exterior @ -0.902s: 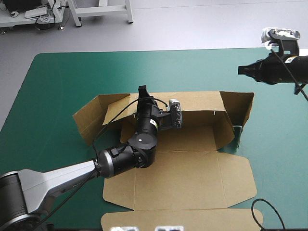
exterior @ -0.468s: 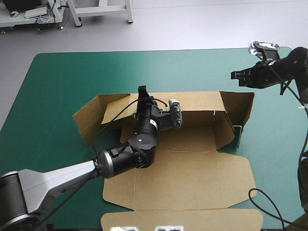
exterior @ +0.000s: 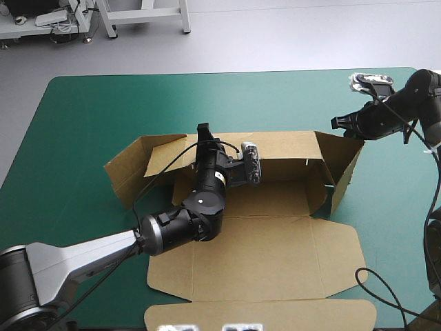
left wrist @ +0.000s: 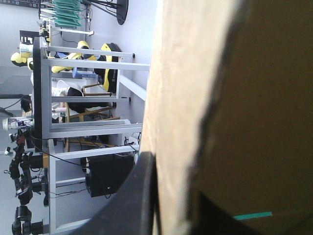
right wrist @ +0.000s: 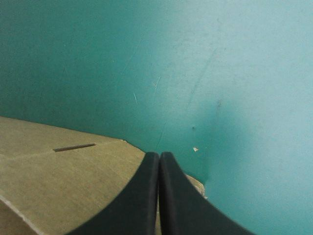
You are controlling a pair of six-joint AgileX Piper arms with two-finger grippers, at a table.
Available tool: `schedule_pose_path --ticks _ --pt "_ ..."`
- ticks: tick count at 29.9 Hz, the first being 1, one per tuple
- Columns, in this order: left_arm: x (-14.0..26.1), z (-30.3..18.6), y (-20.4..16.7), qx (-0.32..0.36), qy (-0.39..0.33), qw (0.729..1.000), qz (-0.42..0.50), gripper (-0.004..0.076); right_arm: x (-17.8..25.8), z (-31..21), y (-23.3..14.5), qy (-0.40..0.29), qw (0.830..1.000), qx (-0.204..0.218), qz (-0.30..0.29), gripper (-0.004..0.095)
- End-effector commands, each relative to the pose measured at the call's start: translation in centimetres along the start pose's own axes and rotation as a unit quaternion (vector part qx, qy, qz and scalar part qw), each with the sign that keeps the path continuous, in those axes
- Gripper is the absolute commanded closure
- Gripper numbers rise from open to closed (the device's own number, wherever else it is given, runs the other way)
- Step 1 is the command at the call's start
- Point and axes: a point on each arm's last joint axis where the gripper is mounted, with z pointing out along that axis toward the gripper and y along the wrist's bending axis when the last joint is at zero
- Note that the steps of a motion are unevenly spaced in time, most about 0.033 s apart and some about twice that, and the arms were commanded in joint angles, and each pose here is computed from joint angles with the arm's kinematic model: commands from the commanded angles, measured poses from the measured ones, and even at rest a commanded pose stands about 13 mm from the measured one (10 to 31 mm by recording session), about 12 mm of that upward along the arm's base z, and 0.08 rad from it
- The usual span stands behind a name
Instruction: Fold the box
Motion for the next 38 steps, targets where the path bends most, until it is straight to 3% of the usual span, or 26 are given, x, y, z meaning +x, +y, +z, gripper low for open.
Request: schedule_pose_path --ticks 1,8,13,20,27,38 --pt "0.1 -1.1 1.0 0.0 -0.003 0.999 -0.038 0.0733 0.1 -2.8 1.3 -0.03 0.999 -0.014 -0.017 0.0921" --pt "0.1 -1.1 1.0 0.001 0.0 0.999 -0.043 0.0733 0.9 -4.5 2.1 -0.048 0.998 -0.018 -0.021 0.0921" --pt "0.1 -1.1 1.0 0.001 -0.001 0.999 -0.046 0.0733 2.9 -2.7 1.8 -0.007 0.999 -0.026 -0.029 0.0921" --pt "0.1 -1.1 0.9 0.003 -0.001 0.999 -0.048 0.0733 4.7 -1.9 2.4 0.001 0.997 -0.064 -0.039 0.0921" --pt "0.1 -1.1 0.9 0.003 -0.002 0.999 -0.048 0.0733 7.6 -1.8 3.6 -0.069 0.991 -0.094 -0.06 0.0921" --pt "-0.2 -1.1 0.6 0.021 -0.016 0.998 -0.059 0.0733 12.8 0.2 3.1 -0.198 0.977 -0.048 -0.067 0.0921"
